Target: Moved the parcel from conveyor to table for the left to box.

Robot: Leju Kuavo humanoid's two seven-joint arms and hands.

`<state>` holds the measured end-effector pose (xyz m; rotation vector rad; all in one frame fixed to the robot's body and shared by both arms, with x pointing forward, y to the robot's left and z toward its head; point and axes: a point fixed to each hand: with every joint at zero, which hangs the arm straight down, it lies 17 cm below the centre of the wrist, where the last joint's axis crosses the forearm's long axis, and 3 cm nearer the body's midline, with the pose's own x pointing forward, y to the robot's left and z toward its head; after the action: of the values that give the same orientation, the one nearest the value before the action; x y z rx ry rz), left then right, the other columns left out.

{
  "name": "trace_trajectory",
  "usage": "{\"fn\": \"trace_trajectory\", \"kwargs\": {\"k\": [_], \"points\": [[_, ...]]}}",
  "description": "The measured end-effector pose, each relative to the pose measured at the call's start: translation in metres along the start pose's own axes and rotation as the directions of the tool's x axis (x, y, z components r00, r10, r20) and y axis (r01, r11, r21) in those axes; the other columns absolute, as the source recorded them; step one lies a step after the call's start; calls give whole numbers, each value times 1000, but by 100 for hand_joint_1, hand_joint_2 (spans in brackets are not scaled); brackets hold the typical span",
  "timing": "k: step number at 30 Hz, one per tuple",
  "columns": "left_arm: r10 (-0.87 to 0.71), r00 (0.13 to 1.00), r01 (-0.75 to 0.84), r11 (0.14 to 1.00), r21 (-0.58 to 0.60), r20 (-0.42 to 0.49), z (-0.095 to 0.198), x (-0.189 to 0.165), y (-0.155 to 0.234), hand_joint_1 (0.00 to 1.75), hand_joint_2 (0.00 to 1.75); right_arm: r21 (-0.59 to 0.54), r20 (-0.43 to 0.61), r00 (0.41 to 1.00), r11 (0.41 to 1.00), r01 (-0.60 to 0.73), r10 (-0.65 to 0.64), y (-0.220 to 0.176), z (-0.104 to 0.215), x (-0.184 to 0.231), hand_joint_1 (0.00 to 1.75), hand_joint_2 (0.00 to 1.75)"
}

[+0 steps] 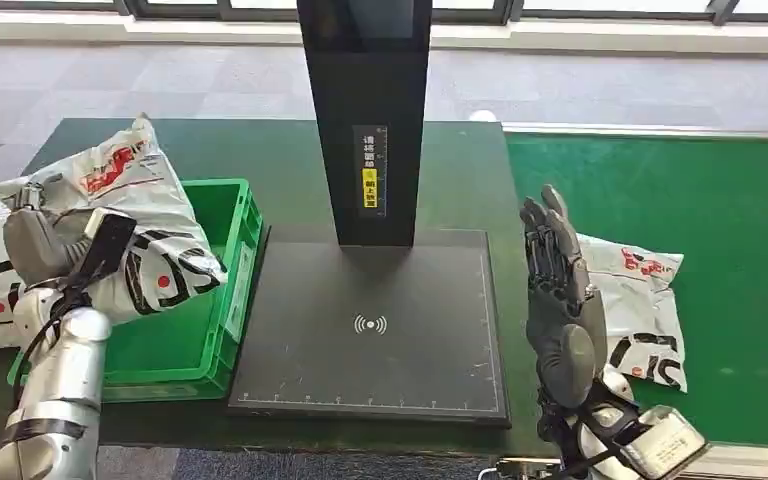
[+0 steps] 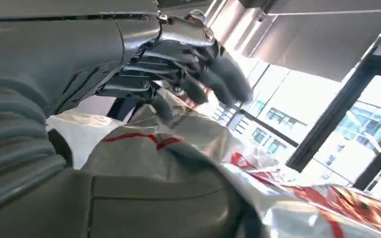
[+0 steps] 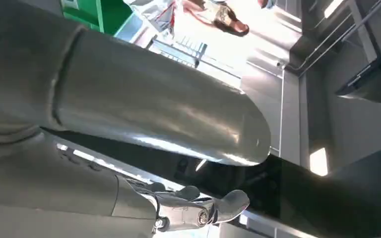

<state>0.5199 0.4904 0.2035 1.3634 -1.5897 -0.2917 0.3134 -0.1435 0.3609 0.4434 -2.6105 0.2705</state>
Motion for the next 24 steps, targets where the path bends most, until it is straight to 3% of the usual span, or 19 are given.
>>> {"fn": "trace_trajectory", "kwargs": {"k": [6, 15, 24], "points": [[44, 999, -44, 999, 5, 18, -6, 24, -8, 0, 0, -22, -19, 999, 999, -27, 27, -3, 5, -3, 0, 0], [64, 995, -72, 992, 105, 77, -11, 53, 13, 0, 0, -40, -39, 998, 998, -41, 40, -4, 12, -5, 0, 0], [63, 995, -72, 991, 116, 80, -8, 61, 16, 0, 0, -43, -45, 998, 998, -40, 38, -4, 14, -5, 0, 0]]}}
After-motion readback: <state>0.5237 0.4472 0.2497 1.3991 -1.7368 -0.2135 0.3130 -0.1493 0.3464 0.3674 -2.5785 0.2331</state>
